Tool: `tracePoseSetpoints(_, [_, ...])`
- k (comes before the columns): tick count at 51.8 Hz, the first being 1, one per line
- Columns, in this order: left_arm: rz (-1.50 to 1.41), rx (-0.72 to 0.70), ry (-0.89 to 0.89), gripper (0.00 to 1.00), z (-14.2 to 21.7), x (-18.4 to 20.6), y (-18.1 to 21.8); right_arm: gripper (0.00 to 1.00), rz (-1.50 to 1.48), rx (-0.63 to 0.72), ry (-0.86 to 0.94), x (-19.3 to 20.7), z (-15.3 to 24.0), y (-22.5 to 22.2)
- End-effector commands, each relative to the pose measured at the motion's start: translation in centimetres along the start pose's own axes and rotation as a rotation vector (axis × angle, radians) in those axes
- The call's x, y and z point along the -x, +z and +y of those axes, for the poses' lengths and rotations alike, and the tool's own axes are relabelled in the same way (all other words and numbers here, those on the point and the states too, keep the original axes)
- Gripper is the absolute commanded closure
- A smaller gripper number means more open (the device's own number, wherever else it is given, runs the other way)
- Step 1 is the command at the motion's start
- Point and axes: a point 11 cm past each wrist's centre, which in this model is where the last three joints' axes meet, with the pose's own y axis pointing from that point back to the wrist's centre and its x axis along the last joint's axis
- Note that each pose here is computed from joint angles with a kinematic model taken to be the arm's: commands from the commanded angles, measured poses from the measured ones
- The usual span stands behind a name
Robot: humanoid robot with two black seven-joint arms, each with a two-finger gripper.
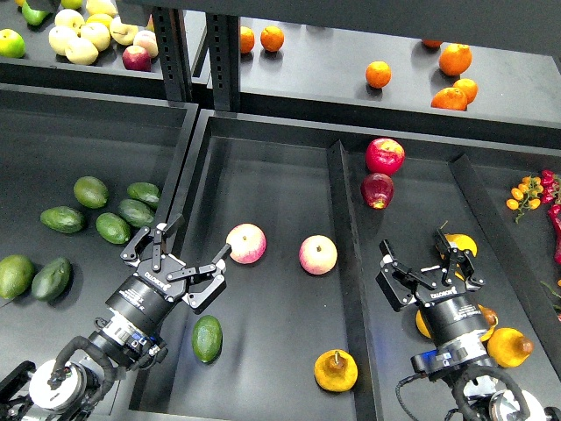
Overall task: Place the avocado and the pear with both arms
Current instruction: 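Open the left gripper above the small green avocado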
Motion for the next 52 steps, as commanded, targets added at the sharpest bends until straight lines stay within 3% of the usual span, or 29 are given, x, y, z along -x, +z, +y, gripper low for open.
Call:
tracePoseSetpoints(1, [0.0, -0.012, 0.001, 0.01, 0.02, -0.04, -0.11, 0.0, 0.0, 0.0, 0.0, -0.01, 0.0, 0.0])
tracePoseSetpoints(52, [0.017, -0.034, 0.009, 0.01, 0.65, -0.33, -0.41, 0.0, 0.001, -0.003, -0.002, 0.03, 0.02, -0.09])
